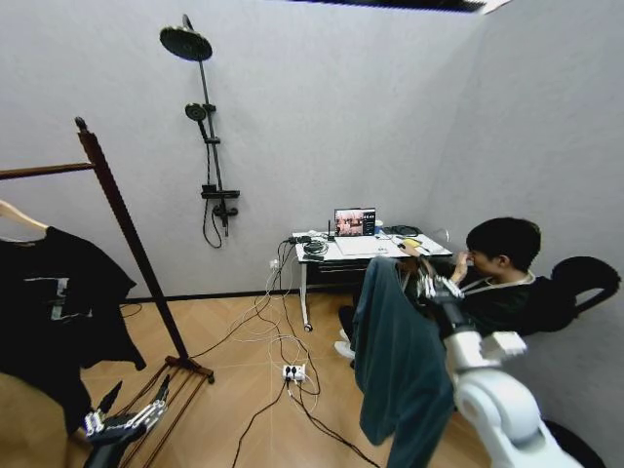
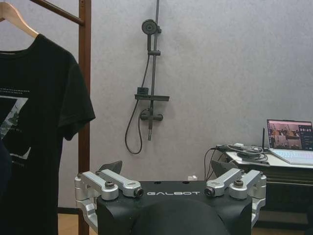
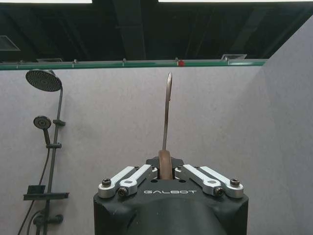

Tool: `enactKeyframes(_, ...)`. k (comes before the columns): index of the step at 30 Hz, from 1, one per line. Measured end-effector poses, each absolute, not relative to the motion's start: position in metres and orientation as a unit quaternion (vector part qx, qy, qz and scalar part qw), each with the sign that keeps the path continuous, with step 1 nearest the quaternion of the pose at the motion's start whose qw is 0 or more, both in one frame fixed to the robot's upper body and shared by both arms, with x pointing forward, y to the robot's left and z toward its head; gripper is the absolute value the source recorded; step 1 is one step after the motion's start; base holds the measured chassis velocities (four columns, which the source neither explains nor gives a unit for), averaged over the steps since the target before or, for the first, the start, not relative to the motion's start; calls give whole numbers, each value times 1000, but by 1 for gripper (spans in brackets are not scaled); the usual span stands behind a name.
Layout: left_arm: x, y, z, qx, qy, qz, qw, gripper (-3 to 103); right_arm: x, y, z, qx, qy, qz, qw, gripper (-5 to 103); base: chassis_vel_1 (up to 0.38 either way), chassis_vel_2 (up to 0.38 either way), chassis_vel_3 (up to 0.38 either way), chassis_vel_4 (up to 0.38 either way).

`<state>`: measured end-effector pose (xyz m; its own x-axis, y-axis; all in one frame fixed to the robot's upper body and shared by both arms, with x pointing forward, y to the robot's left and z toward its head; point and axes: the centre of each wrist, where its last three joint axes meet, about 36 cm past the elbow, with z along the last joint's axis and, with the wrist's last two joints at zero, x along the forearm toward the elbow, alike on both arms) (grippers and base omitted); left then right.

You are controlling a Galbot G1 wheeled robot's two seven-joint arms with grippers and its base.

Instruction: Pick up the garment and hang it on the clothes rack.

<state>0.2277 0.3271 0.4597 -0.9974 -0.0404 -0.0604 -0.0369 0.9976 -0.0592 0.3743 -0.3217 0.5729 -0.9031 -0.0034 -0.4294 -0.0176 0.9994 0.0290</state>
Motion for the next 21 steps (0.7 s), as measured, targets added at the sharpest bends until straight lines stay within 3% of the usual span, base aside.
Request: enactKeyframes(21, 228, 327, 460, -19, 999, -29, 31, 100, 371, -332, 549, -19, 979, 16, 204, 10, 16, 18, 18, 19)
